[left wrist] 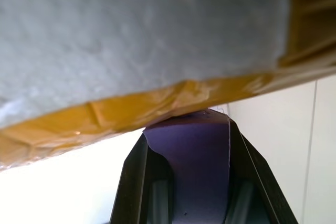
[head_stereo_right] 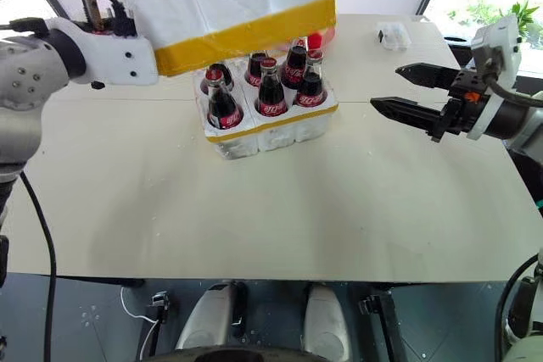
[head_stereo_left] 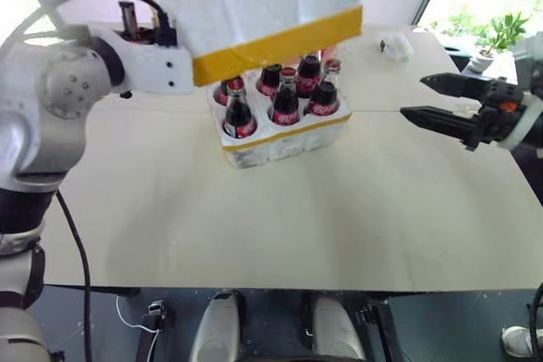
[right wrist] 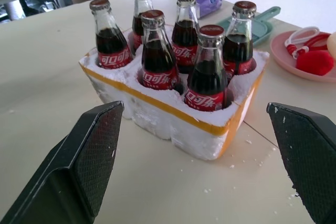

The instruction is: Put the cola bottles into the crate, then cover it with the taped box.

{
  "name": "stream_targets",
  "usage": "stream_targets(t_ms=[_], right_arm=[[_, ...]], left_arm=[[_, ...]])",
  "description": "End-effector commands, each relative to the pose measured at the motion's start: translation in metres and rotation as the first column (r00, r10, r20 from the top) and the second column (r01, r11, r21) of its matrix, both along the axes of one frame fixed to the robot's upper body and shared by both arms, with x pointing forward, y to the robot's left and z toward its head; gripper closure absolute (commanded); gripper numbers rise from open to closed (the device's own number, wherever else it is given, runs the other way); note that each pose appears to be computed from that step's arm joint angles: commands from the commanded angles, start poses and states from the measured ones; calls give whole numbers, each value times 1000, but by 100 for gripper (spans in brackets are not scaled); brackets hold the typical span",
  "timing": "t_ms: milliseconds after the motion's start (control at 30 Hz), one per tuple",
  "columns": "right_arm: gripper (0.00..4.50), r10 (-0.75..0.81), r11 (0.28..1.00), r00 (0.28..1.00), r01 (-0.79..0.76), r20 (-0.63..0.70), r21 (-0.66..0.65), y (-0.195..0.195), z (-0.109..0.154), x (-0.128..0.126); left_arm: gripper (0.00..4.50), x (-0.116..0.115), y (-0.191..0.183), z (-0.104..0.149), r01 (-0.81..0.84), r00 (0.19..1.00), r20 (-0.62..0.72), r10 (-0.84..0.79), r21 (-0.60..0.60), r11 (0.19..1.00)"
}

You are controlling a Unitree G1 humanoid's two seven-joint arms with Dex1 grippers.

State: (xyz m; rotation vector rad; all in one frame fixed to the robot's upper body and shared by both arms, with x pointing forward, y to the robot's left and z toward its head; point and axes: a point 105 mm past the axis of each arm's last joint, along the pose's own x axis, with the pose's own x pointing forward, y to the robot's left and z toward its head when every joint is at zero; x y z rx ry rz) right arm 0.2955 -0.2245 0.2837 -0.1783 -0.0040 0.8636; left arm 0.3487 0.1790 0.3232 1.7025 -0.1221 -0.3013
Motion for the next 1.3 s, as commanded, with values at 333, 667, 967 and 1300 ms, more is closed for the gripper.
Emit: stream_targets(t_ms=[333,667,967,1300], right_arm=[[0,-25,998,996,20,83,57,-1,11,3],[0,-35,997,996,29,83,69,-2,6,7],[0,-17,1000,998,17,68,2,-3,1,4],[0,-21,999,998,22,53,-31,-9,-4,1]], left_arm=[[411,-6,-25,5,73,997,-12,-72,103,992],[411,-13,-13,-40,20,995,-98,7,273,962],[17,-9,-20,-42,64,998,-39,-58,209,976],[17,-59,9,-79,31,911,-372,-177,-367,930]])
